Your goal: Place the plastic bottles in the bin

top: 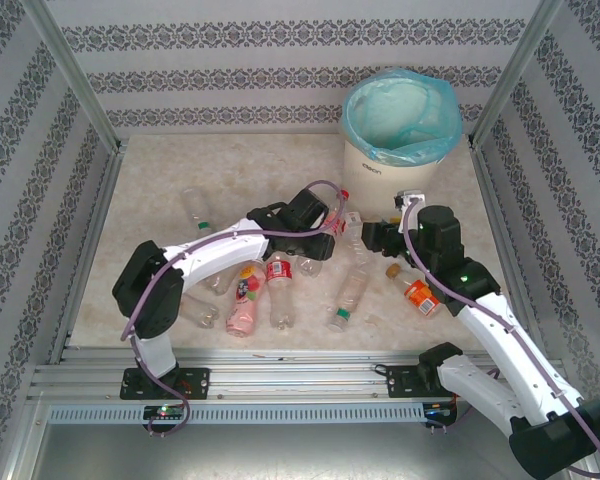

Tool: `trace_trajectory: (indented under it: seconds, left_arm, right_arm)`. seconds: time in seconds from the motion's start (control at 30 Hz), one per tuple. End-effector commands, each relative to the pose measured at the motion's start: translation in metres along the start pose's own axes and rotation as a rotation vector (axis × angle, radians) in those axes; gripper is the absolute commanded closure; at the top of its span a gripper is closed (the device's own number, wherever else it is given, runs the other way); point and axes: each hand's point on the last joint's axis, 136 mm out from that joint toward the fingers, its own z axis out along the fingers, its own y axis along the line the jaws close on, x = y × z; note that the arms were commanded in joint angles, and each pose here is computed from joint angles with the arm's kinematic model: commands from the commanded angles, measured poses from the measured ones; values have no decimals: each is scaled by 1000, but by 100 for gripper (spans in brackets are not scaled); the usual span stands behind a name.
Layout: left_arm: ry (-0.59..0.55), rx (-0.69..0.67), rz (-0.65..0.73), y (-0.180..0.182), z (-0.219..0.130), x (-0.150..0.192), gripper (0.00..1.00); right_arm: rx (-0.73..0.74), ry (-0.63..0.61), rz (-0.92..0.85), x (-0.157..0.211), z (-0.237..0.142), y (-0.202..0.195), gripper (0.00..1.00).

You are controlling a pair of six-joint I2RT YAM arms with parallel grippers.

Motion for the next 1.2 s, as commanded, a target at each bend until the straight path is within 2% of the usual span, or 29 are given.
trace_trajectory:
  seconds: [0.0,0.1,0.2,0.33,0.43,0.6,0.8,0.93,1.03,1.17]
  left_arm:
    - [-156,16,33,2,-26,-33,52]
    - [-246,30,67,1,-45,-43,53]
    - [-348,26,163,3,-65,-48,55]
    - [-547,-17,270,9,-105,-65,70]
    - [-668,0,370,-1,-136,-75,88]
    - [-826,47,507,-16,-181,-75,100]
    - [-950,100,636,-33,-224,-70,100]
    - [-989,130,696,-41,-242,-65,100]
    - [-994,153,719,-45,-248,-62,100]
    - [-994,192,738,-50,-250,-55,100]
  right_arm:
    - [-53,-88,-2,-31,-7,14,31]
    - [-99,-122,-4,-43,-13,25,31]
    - [-124,-161,0,-53,-16,30,30]
    - [-180,-204,-11,-78,-17,45,30]
    - [-258,-232,-32,-105,-27,65,30]
    - [-420,-321,-47,-146,-54,104,29]
    - [-543,-366,-80,-175,-79,138,25]
    - [-631,-360,-106,-185,-92,160,25]
    - [-685,-342,-124,-185,-95,173,29]
    - [-712,-321,-111,-182,-92,180,39]
